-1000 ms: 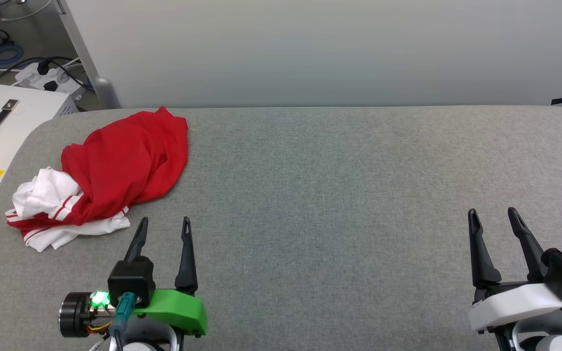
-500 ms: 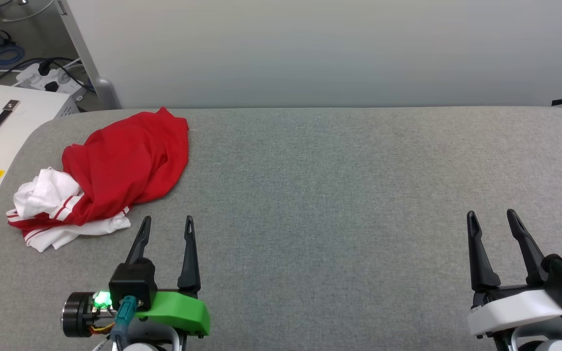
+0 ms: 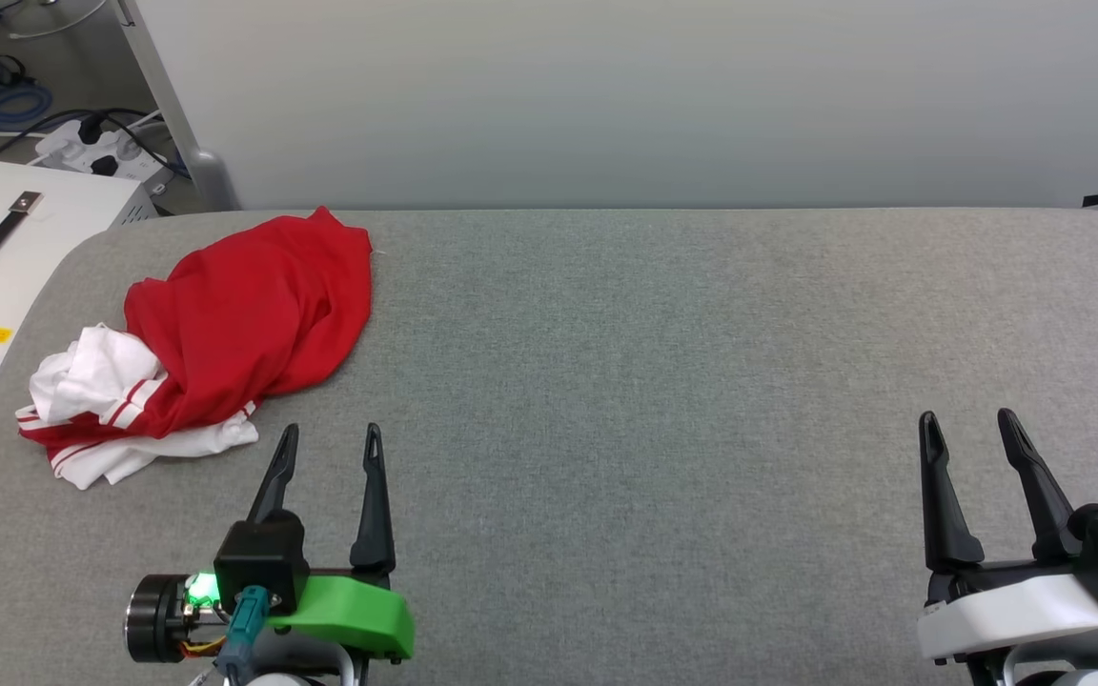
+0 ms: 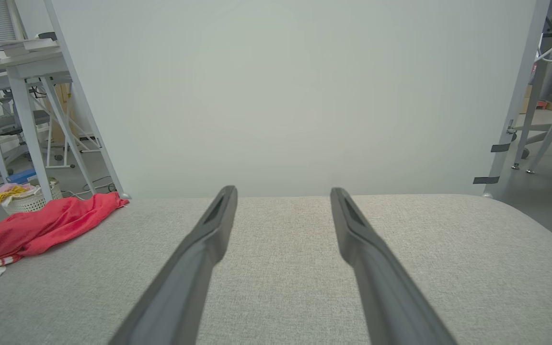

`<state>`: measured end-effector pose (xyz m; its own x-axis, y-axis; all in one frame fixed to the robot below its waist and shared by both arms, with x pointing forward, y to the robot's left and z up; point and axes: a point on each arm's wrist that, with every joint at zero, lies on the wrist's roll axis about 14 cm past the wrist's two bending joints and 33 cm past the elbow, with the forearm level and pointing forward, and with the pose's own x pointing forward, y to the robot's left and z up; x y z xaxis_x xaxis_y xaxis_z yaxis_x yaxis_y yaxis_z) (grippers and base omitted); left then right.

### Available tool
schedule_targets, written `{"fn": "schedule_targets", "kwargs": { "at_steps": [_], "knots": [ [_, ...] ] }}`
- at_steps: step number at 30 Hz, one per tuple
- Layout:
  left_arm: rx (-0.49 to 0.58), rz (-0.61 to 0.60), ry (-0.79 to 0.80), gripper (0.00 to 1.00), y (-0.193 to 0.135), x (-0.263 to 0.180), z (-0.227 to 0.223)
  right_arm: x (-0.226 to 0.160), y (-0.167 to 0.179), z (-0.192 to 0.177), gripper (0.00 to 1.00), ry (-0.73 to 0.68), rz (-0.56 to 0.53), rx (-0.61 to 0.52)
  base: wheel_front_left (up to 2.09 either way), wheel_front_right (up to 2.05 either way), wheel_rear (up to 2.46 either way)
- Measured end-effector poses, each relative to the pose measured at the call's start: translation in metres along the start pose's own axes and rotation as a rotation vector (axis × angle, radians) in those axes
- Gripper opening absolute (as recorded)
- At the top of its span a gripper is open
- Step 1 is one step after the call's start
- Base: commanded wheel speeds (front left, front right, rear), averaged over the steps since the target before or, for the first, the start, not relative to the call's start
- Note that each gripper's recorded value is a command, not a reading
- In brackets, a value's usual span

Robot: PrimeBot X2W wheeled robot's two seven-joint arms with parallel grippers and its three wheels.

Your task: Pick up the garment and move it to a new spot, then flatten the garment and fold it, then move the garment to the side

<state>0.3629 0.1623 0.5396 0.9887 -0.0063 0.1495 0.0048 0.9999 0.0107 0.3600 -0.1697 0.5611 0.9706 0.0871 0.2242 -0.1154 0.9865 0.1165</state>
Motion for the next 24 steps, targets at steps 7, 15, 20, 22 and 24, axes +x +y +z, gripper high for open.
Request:
{"fn": "schedule_targets", "kwargs": {
  "at_steps": [7, 15, 20, 22, 24],
  "knots": [
    [-0.009, 0.0, -0.002, 1.0, -0.0006, -0.0011, -0.0018, -0.0013, -0.0006, -0.001, 1.0, -0.004, -0.003, 0.01, 0.0, 0.0, 0.0],
    [-0.013, -0.001, -0.002, 1.0, -0.0011, -0.003, -0.0046, -0.0007, -0.0006, -0.0003, 1.0, -0.018, -0.004, 0.023, 0.0, 0.0, 0.0],
    [-0.017, 0.003, -0.008, 1.0, -0.0008, -0.0037, -0.0042, -0.0004, -0.001, 0.001, 1.0, -0.029, -0.006, 0.03, 0.0, 0.0, 0.0],
    [-0.017, 0.003, -0.009, 1.0, -0.001, -0.0043, -0.0043, -0.0003, -0.0009, 0.0012, 1.0, -0.032, -0.006, 0.035, 0.0, 0.0, 0.0],
    [-0.016, 0.004, -0.013, 1.0, -0.001, -0.0047, -0.004, -0.0003, -0.0007, 0.0009, 1.0, -0.032, -0.006, 0.036, 0.0, 0.0, 0.0]
  ]
}}
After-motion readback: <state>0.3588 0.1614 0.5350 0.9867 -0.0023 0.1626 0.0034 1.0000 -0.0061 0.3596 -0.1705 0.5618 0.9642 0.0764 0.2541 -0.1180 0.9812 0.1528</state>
